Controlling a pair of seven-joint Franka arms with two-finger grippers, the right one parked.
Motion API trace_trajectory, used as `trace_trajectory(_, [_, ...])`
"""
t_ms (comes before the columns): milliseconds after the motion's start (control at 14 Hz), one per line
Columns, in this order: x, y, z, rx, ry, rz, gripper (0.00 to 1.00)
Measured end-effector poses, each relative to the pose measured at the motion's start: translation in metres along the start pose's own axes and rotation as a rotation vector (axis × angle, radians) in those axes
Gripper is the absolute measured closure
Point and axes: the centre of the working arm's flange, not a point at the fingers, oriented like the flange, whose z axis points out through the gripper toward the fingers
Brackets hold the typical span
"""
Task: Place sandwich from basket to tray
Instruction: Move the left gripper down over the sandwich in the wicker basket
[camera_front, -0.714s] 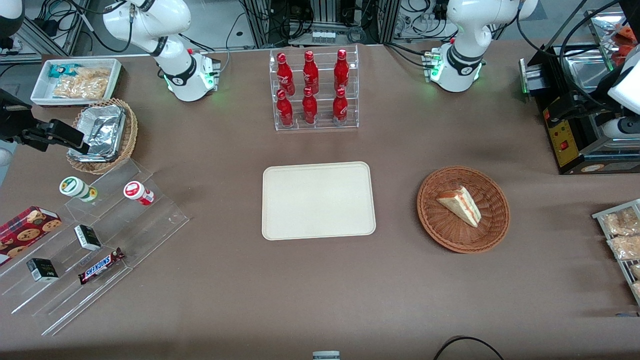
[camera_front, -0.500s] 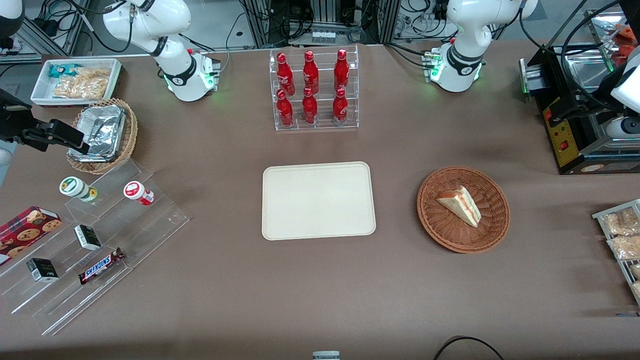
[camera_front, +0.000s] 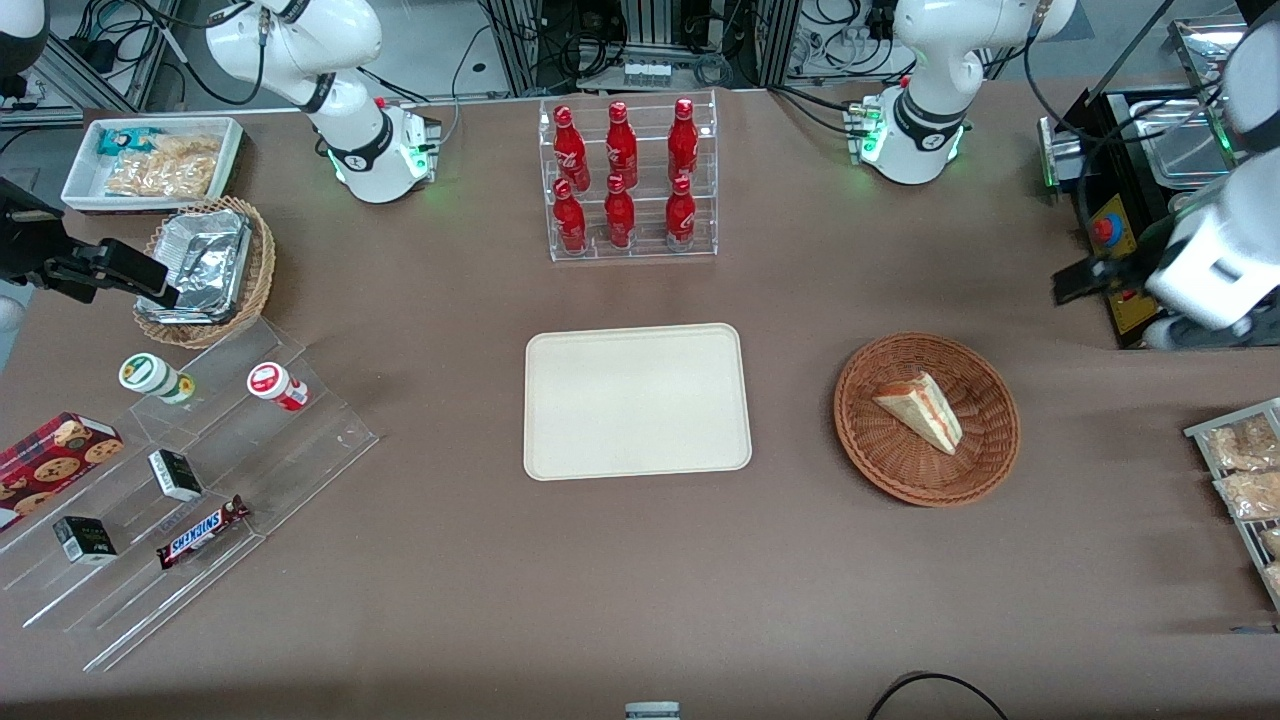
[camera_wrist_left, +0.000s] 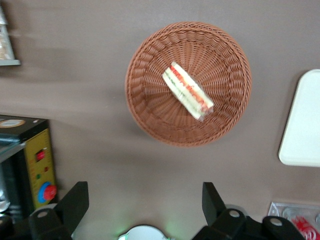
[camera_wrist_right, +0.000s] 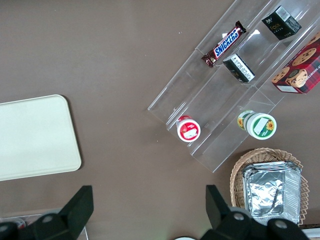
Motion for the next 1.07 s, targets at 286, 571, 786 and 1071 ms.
trace_trajectory(286, [0.013,0.030,0.081,-0.010,0.050,-0.183,0.00])
trace_trajectory(571, [0.006,0.056,0.139,-0.037,0.094,-0.449,0.00])
trace_trajectory(786, [0.003,0.058,0.174,-0.068,0.128,-0.573,0.00])
trace_trajectory(1071, [0.007,0.061,0.217,-0.091,0.140,-0.635,0.00])
